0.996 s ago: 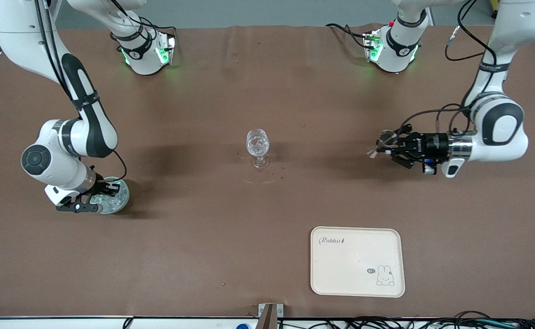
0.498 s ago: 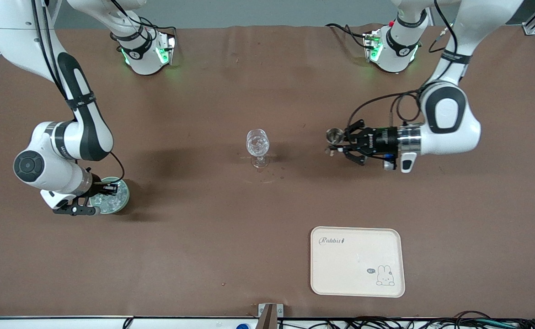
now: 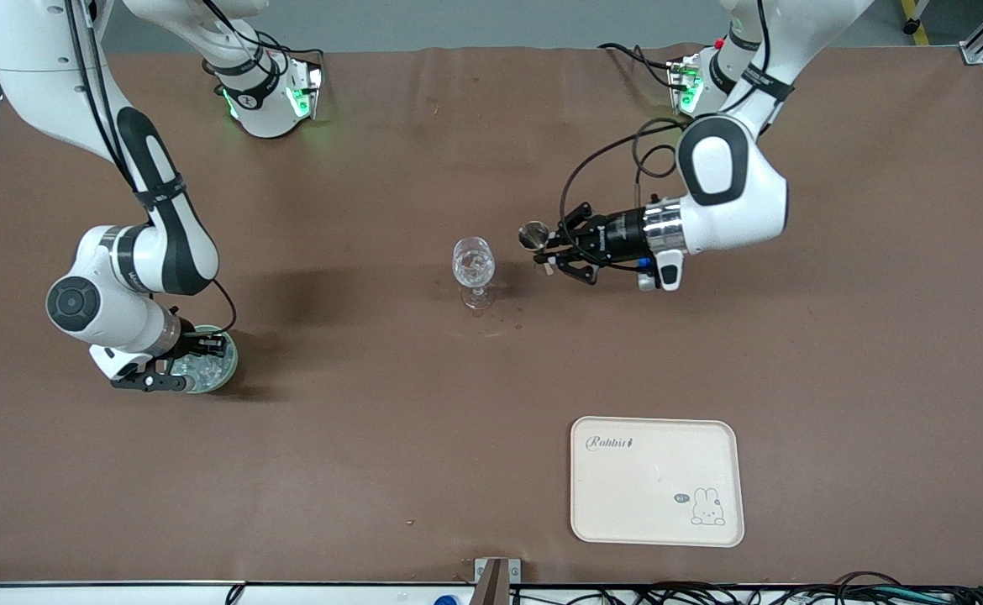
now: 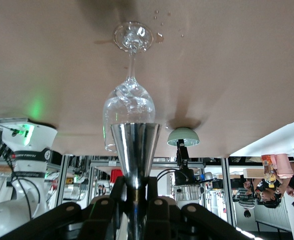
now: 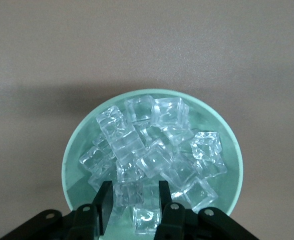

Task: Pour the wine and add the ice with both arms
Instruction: 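Tilt the jigger over the glass while the right gripper lifts the ice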

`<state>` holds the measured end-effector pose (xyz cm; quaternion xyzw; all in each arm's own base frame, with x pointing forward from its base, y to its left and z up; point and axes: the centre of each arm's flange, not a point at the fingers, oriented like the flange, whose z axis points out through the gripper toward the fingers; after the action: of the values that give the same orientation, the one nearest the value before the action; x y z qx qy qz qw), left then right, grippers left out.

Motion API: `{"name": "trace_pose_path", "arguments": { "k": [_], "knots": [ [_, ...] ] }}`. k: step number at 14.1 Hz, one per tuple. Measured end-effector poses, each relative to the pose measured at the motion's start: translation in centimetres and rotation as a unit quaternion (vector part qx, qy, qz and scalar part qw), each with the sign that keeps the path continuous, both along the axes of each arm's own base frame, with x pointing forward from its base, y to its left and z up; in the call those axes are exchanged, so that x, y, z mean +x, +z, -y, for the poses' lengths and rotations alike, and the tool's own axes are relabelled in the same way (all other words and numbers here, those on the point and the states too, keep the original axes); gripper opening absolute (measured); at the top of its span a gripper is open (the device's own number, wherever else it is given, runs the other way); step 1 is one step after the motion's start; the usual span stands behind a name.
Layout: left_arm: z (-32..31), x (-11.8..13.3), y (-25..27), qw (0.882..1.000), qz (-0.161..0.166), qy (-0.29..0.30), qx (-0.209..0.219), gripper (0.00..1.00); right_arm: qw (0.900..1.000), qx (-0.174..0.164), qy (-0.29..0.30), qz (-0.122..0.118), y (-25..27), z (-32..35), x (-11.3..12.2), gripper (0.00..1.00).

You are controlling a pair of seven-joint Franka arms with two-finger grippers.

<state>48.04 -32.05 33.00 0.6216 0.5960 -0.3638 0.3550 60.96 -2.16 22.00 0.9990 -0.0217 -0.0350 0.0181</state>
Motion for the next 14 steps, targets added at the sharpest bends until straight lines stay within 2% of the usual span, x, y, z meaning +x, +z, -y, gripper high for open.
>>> {"name": "trace_pose_path", "arguments": {
  "k": [3,5,7,11,14],
  "knots": [
    [1.7,-0.6,0.5,0.999,0.022,-0.024,0.025,0.21,1.0,0.0,0.004,0.004,-0.2,0.4,0.0,0.38],
    [2.4,-0.5,0.4,0.997,0.023,-0.045,0.051,0.21,1.0,0.0,0.005,0.01,-0.1,0.5,0.1,0.23],
    [3.3,0.1,0.4,0.995,0.022,-0.061,0.08,0.21,1.0,-0.001,0.005,0.013,-0.2,0.6,0.1,0.19],
    [5.1,1.2,0.2,0.991,0.014,-0.071,0.116,0.21,1.0,-0.001,0.004,0.013,-0.1,0.6,0.2,0.19],
    [6.4,0.9,0.0,0.986,0.025,-0.086,0.143,0.21,1.0,0.001,0.003,-0.01,0.8,0.6,0.6,0.19]
  ]
}}
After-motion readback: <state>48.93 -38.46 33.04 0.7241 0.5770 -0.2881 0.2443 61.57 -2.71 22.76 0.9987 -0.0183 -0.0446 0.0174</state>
